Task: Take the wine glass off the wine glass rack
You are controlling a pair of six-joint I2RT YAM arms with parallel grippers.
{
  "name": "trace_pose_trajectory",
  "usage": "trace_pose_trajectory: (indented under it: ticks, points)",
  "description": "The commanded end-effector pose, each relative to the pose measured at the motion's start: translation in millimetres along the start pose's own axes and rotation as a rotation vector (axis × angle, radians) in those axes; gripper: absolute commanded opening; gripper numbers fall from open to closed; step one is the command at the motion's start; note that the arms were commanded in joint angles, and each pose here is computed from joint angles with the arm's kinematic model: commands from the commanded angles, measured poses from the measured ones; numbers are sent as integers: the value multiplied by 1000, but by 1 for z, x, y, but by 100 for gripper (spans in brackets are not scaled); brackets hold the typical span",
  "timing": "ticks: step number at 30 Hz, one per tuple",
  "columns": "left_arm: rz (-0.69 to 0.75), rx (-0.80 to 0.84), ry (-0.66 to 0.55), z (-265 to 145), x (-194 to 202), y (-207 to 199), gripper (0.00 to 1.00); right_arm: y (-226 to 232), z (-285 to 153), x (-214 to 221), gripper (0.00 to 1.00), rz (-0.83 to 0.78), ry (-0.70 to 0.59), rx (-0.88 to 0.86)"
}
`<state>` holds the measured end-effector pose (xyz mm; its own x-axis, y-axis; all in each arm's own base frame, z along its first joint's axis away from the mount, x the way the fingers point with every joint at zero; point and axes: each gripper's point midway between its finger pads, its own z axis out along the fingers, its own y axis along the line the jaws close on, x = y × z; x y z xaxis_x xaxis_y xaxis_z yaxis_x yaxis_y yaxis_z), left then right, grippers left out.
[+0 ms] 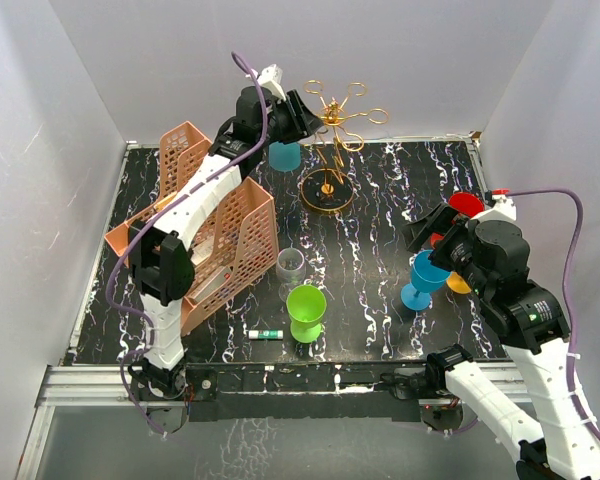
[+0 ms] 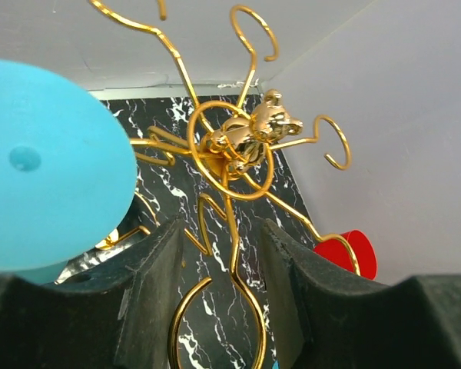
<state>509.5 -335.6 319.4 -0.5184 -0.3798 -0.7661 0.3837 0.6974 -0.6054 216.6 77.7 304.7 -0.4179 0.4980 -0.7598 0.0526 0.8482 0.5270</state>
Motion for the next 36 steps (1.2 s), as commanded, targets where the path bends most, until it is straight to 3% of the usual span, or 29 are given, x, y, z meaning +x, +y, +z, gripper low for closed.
trace_pose_trajectory:
  ticks: [1, 14, 21, 28, 36]
  points:
    - [28, 96, -75, -42, -37, -49, 44, 10, 2, -8, 98, 15, -32, -39]
    - [115, 46, -35, -96, -40, -55, 63, 9, 9, -4, 98, 13, -17, -35]
    - [130, -67, -79, -117, -58, -26, 73, 7, 9, -4, 98, 6, -24, -29]
    - [37, -139, -148, -108, -87, 16, 79, 7, 7, -7, 99, -4, -34, -27]
    - [-28, -165, -129, -67, -97, 45, 80, 5, 5, -8, 98, -4, -43, -22]
